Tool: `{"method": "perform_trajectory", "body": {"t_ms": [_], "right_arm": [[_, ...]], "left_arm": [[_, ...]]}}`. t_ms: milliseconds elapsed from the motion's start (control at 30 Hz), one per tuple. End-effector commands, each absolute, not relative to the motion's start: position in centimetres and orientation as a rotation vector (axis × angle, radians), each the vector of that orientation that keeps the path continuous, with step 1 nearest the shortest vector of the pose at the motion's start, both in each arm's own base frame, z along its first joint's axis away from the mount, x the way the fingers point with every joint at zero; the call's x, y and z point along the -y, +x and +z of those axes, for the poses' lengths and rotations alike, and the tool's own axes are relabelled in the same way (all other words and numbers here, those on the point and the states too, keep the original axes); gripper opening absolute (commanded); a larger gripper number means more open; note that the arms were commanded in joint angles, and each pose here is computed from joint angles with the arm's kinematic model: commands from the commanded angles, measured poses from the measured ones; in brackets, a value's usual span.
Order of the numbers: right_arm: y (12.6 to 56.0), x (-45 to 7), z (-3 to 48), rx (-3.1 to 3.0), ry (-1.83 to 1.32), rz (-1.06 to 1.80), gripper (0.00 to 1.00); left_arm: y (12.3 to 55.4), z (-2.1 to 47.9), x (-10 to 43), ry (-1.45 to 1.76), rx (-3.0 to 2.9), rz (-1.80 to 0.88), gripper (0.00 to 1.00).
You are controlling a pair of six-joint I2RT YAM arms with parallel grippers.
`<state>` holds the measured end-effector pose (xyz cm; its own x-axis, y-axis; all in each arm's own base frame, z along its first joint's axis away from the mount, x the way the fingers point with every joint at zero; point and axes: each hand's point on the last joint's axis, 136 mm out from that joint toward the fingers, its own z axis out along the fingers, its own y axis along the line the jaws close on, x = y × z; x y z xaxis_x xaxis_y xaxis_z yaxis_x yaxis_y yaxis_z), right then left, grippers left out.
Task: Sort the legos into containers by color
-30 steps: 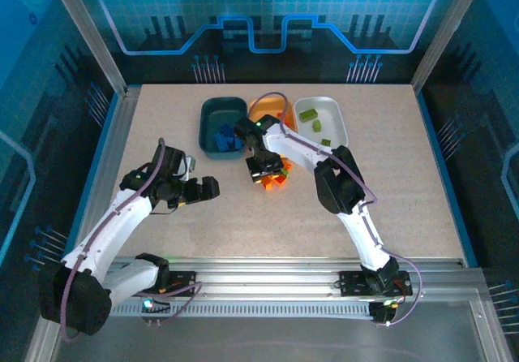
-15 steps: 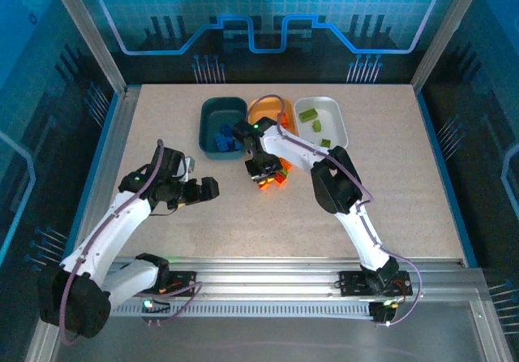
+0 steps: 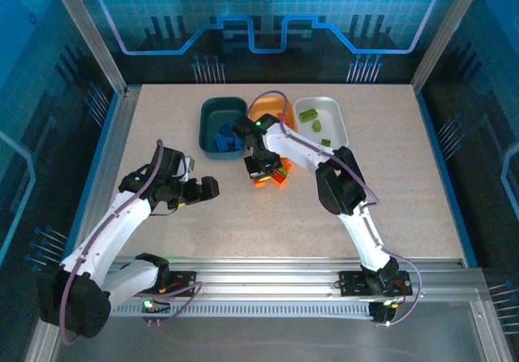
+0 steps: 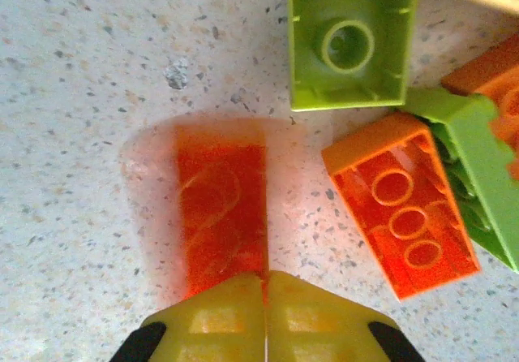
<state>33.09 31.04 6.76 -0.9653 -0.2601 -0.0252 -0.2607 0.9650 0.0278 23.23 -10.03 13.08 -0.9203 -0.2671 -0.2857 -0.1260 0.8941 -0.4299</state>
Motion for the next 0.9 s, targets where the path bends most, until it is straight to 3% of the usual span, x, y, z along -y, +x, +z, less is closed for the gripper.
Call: {"method": "perform_trajectory", "body": {"t_ms": [0,333,567,867], "right_arm": [[33.3,-31.0,11.0,-3.051,-0.329,0.183,0.02],[39.2,-28.4,15.3,-2.959,-0.053,0.475,0.03],[45.3,-26.2,12.7,-2.958,0.101,0.489,0.03],[48.3,-25.6,12.0,-2.923,0.159,0.553,0.2]], "left_arm": [[23.3,12.9,10.2,-0.305,-2.725,-0.61,0.99],[24.1,13.2,10.6,-0.301,-2.731,-0.63,0.99],[24.1,12.8,10.7,-0.309,-2.749,-0.632,0.99],[24.9,12.5,12.2,-0.302,-2.789,-0.714,0.99]]}}
